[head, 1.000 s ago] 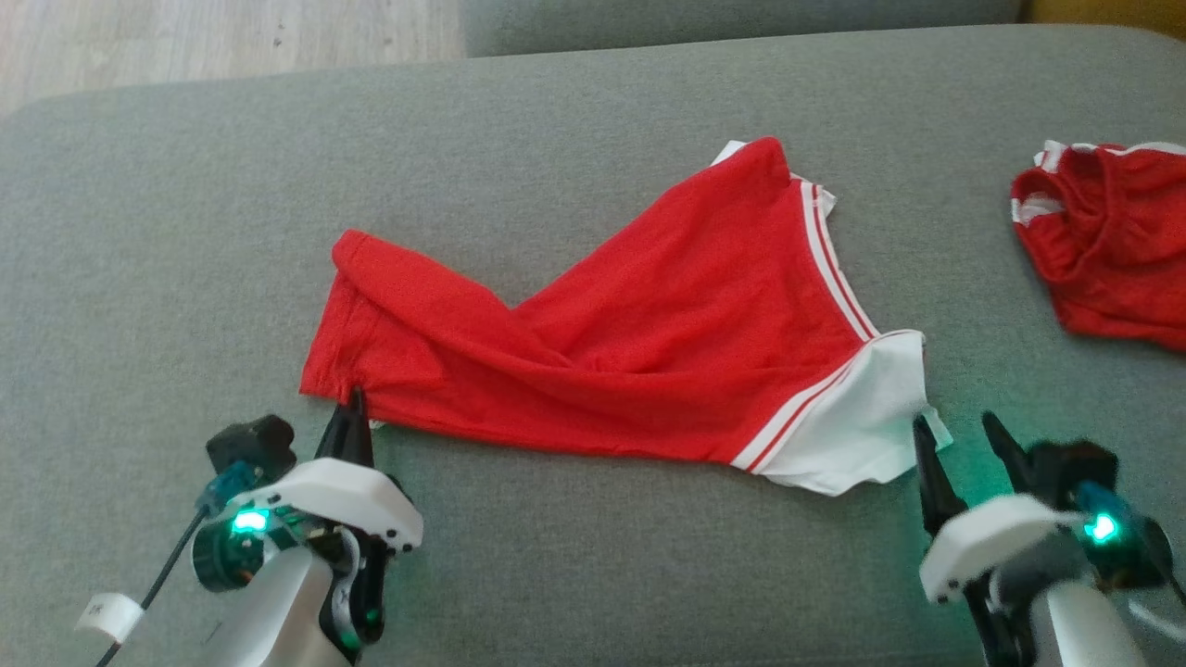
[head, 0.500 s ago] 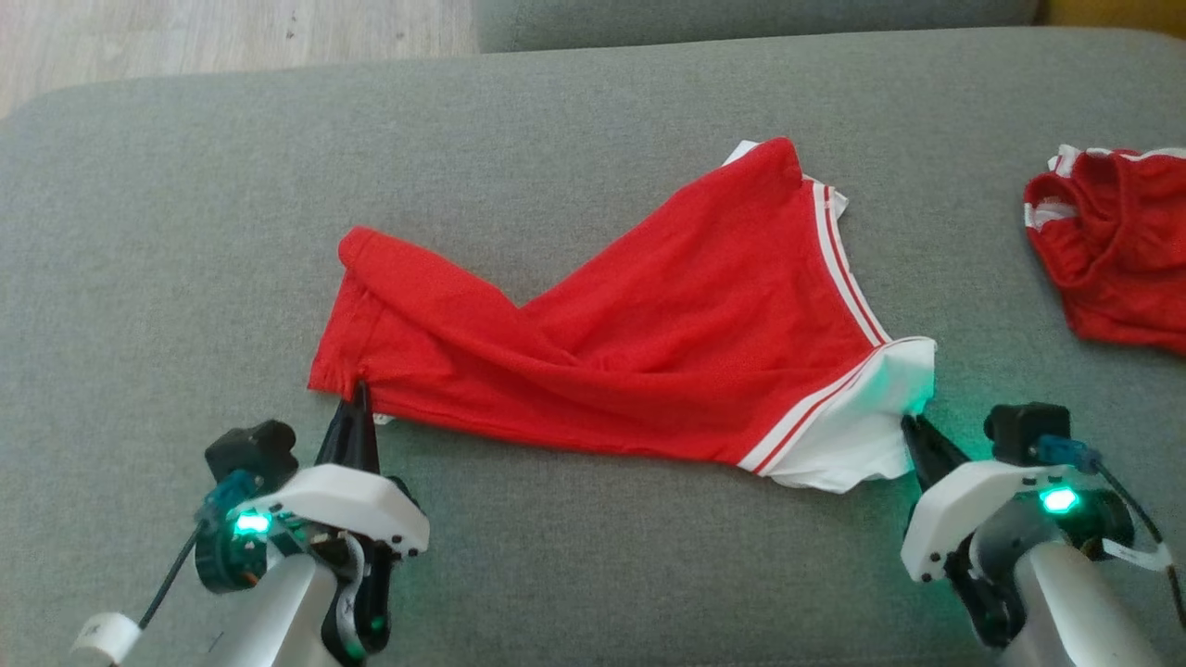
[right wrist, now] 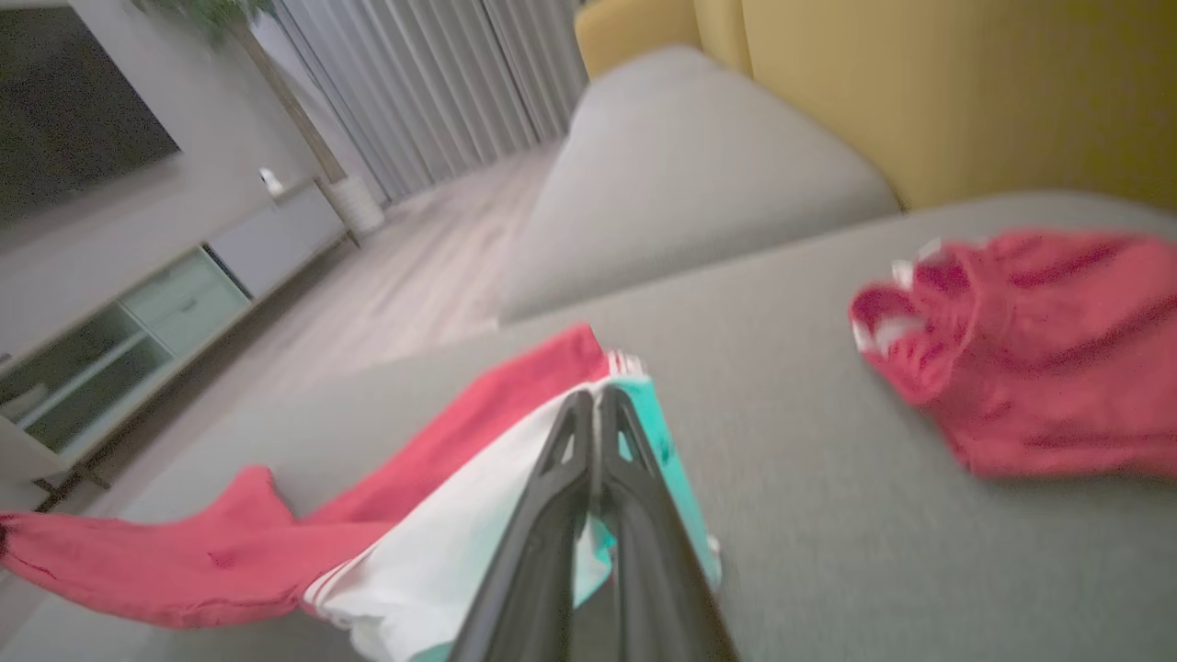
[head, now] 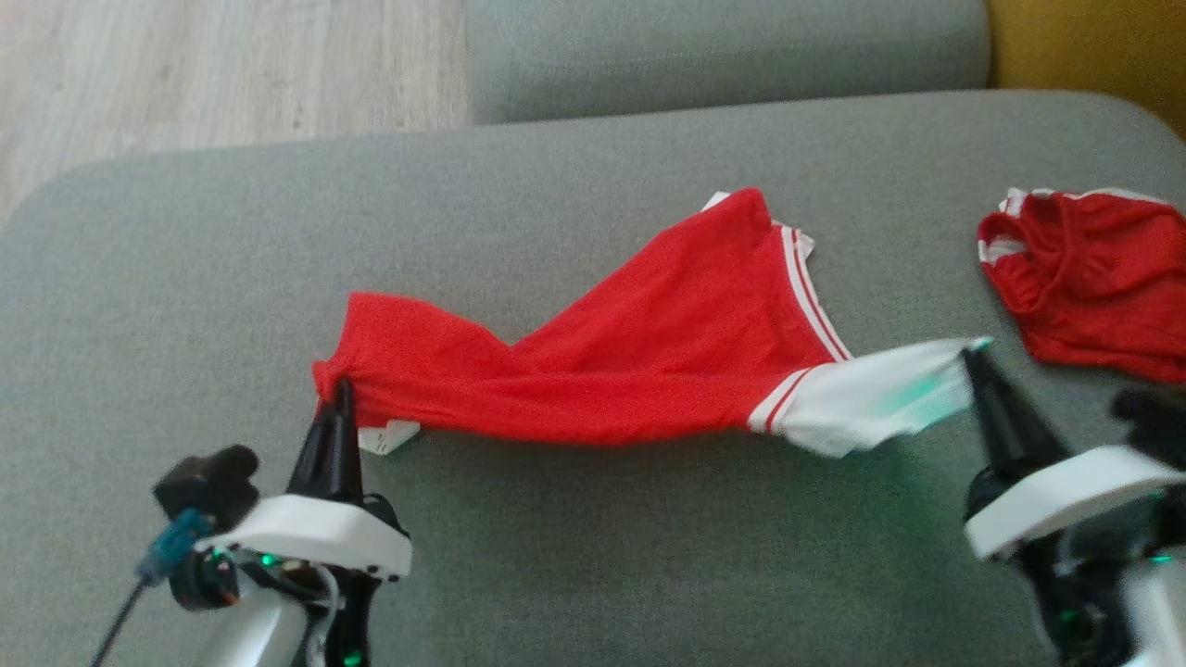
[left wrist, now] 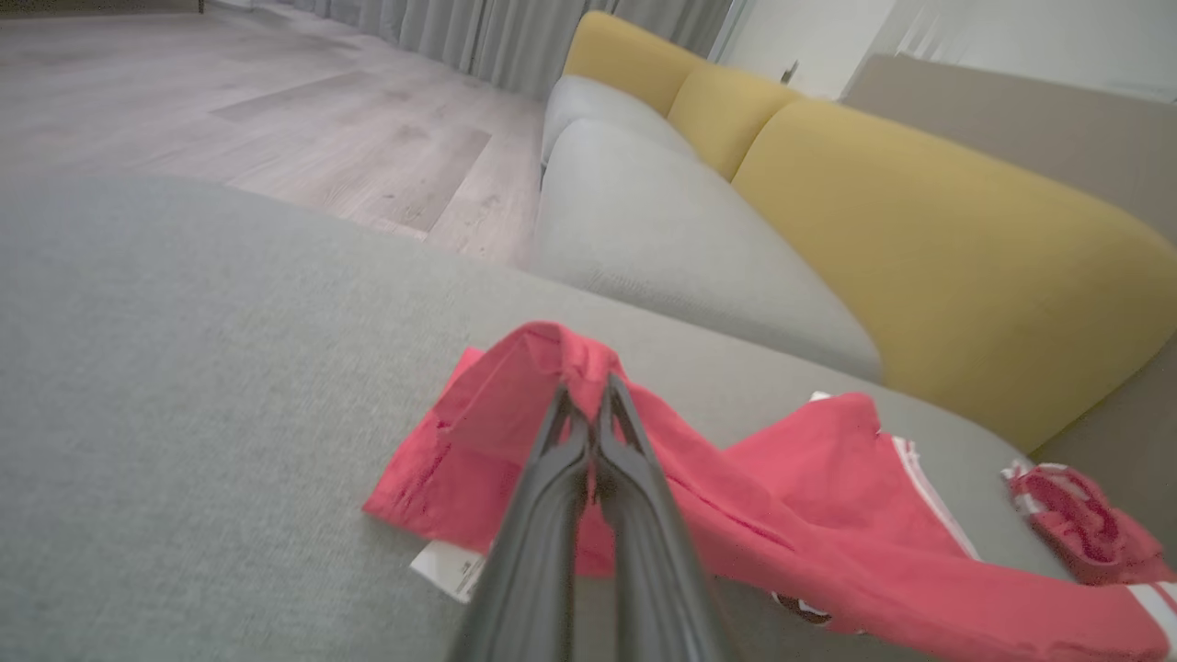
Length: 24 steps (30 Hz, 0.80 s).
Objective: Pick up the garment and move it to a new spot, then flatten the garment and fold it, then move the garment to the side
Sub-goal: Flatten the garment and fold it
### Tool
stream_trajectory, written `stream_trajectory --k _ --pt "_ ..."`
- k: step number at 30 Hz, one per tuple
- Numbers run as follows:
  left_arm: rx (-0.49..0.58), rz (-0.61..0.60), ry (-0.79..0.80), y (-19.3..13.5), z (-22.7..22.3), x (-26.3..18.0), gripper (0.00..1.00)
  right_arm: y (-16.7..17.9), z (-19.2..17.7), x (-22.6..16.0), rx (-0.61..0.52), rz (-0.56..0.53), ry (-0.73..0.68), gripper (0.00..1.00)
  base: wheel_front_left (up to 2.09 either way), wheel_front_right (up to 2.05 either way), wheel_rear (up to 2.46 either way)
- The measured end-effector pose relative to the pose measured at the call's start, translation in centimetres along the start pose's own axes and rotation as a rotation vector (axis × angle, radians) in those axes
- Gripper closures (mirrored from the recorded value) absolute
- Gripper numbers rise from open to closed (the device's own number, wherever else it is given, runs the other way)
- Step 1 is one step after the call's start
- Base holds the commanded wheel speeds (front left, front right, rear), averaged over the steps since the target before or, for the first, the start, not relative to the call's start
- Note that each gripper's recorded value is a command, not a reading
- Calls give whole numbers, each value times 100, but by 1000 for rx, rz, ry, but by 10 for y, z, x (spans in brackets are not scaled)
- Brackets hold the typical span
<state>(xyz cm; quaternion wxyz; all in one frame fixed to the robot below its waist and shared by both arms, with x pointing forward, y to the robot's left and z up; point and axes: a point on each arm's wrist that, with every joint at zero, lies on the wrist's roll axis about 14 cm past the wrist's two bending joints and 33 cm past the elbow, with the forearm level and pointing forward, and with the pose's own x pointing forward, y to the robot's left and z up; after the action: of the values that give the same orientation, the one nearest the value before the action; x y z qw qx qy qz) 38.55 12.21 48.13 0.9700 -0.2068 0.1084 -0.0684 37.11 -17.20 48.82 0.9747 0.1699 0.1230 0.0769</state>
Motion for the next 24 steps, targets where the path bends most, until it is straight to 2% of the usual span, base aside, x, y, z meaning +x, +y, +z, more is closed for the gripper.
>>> stream_trajectory --k 1,2,5,11,16,20,24 --pt "-9 -11 -23 -4 9 -3 100 3 18 -5 -2 10 -50 100 0 0 0" --pt "-9 -11 -23 -4 9 -3 100 3 18 -5 -2 10 -50 100 0 0 0" --pt "-7 -66 -97 -21 41 -12 100 18 69 -21 -19 46 -194 100 0 0 0" --pt "67 -200 -270 -62 110 -34 100 46 150 -57 -79 109 -438 100 0 0 0" --pt "160 -331 -483 -105 192 -63 100 68 220 -97 -164 135 -673 100 0 0 0" --pt "234 -423 -620 -138 243 -91 100 80 259 -127 -220 140 -811 100 0 0 0" --pt "301 -467 -647 -156 266 -97 100 83 284 -141 -274 120 -880 100 0 0 0"
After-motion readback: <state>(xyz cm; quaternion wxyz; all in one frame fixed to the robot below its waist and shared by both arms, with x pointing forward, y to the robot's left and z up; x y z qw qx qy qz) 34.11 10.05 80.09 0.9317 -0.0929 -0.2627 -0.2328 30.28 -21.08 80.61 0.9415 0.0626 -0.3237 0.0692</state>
